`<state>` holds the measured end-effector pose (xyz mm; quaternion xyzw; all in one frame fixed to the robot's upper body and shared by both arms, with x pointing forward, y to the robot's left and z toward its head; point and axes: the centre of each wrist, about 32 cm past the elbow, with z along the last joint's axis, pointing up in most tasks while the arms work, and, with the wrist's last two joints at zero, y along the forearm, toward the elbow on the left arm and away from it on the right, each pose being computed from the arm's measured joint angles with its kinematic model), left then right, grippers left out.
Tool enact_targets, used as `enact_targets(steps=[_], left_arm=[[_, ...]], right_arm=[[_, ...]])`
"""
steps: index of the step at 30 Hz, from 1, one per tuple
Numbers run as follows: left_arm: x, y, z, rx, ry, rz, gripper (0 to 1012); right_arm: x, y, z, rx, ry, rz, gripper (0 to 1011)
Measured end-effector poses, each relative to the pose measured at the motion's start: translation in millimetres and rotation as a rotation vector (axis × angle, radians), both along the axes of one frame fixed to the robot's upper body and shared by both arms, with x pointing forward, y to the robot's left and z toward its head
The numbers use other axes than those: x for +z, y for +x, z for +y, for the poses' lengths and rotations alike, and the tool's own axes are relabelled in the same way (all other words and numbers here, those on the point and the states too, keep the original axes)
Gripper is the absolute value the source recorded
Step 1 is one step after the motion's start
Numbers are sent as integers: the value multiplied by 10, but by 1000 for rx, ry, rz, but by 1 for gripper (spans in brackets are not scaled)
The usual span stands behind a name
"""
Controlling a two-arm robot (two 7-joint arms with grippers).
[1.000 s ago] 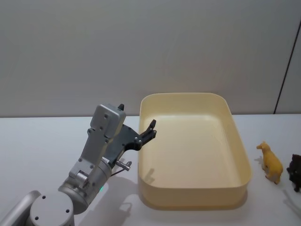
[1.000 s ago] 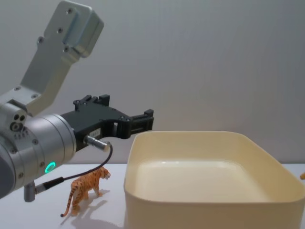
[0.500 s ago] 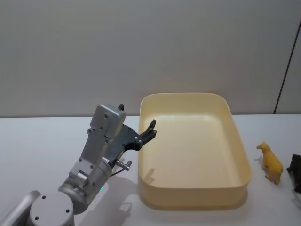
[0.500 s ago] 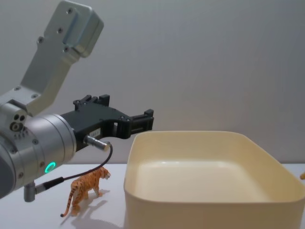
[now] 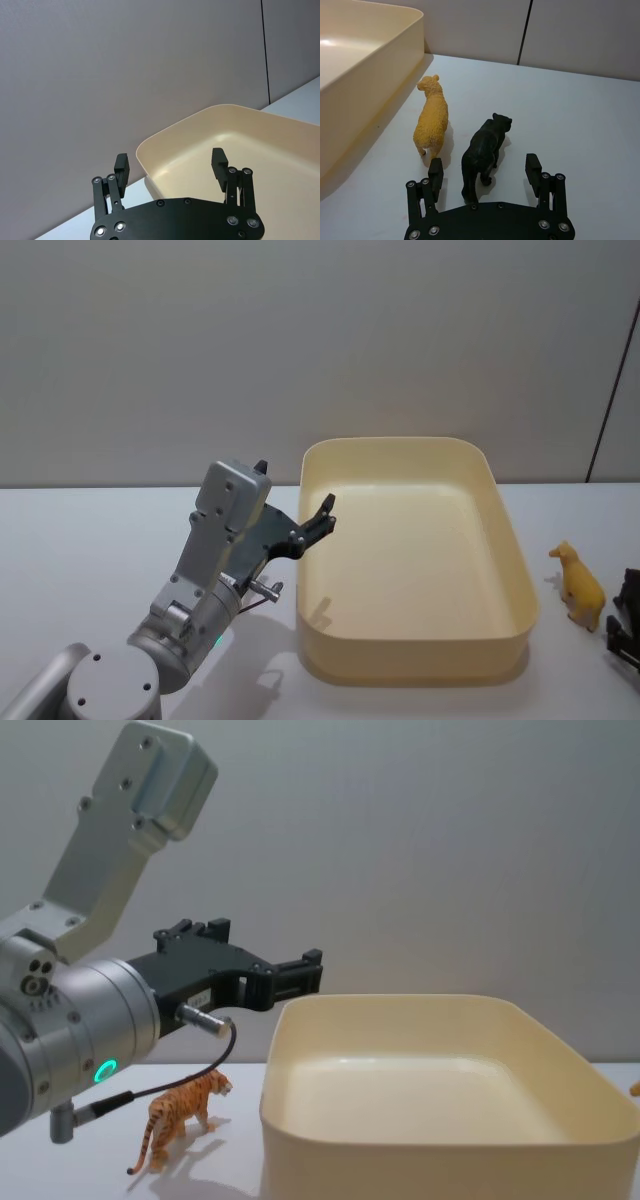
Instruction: Pick up the toy alternately with two hands and place it into the central storage box.
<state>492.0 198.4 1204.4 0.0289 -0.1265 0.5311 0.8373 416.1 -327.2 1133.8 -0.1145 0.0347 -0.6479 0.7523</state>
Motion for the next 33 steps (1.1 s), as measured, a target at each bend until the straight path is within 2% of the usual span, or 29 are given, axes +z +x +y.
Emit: enact_targets(steps=[8, 12, 20, 21, 24, 26, 27, 30, 31, 33], left_arm=[[0, 0, 0, 0, 0, 0, 1001], [0, 0, 0, 0, 0, 0, 1001], [0, 0, 0, 0, 0, 0, 1001], [0, 0, 0, 0, 0, 0, 1001], [0, 0, 0, 0, 0, 0, 1001], [0, 0, 0, 0, 0, 0, 1001], [0, 0, 0, 0, 0, 0, 1001], [0, 0, 0, 0, 0, 0, 1001], [0, 0, 0, 0, 0, 0, 1001], [0, 0, 0, 0, 0, 0, 1001]], right_arm=[[-55, 111, 49, -1, -19, 6, 994], [-71, 144, 61, -4, -26, 7, 929], [-91, 190, 81, -8, -36, 7, 705], [-94, 195, 85, -9, -37, 7, 644], [-99, 205, 88, -9, -39, 7, 589], [-100, 205, 90, -9, -39, 7, 487], [-100, 205, 90, -9, -39, 7, 487], [-106, 188, 89, -4, -37, 4, 363], [-105, 183, 88, -2, -37, 2, 363], [-103, 169, 85, 0, -35, -3, 290]])
